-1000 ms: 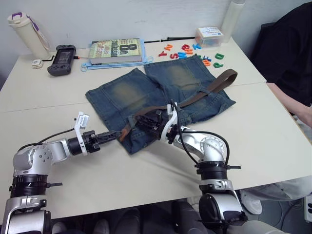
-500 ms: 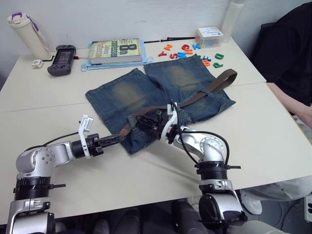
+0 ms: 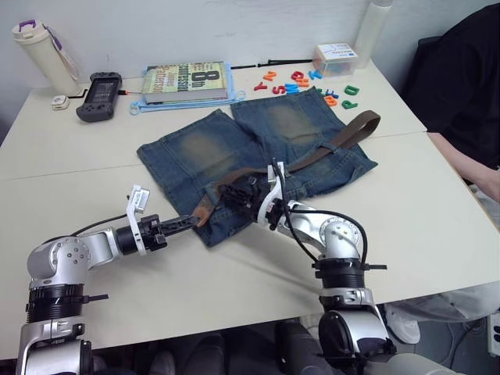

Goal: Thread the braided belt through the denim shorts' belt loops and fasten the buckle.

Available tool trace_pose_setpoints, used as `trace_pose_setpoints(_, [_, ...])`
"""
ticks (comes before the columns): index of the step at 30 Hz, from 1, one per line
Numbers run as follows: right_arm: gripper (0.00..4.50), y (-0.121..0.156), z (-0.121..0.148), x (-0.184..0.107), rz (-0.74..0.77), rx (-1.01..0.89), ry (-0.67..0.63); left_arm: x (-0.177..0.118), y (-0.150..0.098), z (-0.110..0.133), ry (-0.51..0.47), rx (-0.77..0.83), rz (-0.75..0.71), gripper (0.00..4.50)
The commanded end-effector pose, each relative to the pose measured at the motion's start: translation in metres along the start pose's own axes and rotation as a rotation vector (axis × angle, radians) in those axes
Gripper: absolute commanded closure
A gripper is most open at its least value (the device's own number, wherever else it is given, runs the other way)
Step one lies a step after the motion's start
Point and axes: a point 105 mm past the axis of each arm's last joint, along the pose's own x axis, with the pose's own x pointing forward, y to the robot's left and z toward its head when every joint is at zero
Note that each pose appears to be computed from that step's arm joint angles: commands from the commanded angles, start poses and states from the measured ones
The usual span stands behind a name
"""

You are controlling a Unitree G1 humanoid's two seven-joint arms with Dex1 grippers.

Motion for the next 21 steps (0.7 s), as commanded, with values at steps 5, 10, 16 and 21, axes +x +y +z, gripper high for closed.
trace_pose_setpoints(5, [0.67, 0.033, 0.006, -0.022, 0.048, -0.115, -0.055, 0.001, -0.01, 0.007, -0.045, 0.037, -0.041, 4.5])
trace_pose_setpoints(10, [0.03, 0.026, 0.015, -0.061, -0.081, -0.323, -0.06, 0.002, -0.008, 0.004, -0.059, 0.032, -0.039, 4.5])
trace_pose_setpoints(16, [0.03, 0.039, 0.046, -0.09, -0.183, -0.663, -0.073, 0.002, -0.007, 0.003, -0.069, 0.031, -0.035, 4.5])
trace_pose_setpoints(21, [0.59, 0.019, 0.044, -0.086, -0.278, -0.801, -0.012, 0.003, -0.008, 0.001, -0.07, 0.032, -0.036, 4.5])
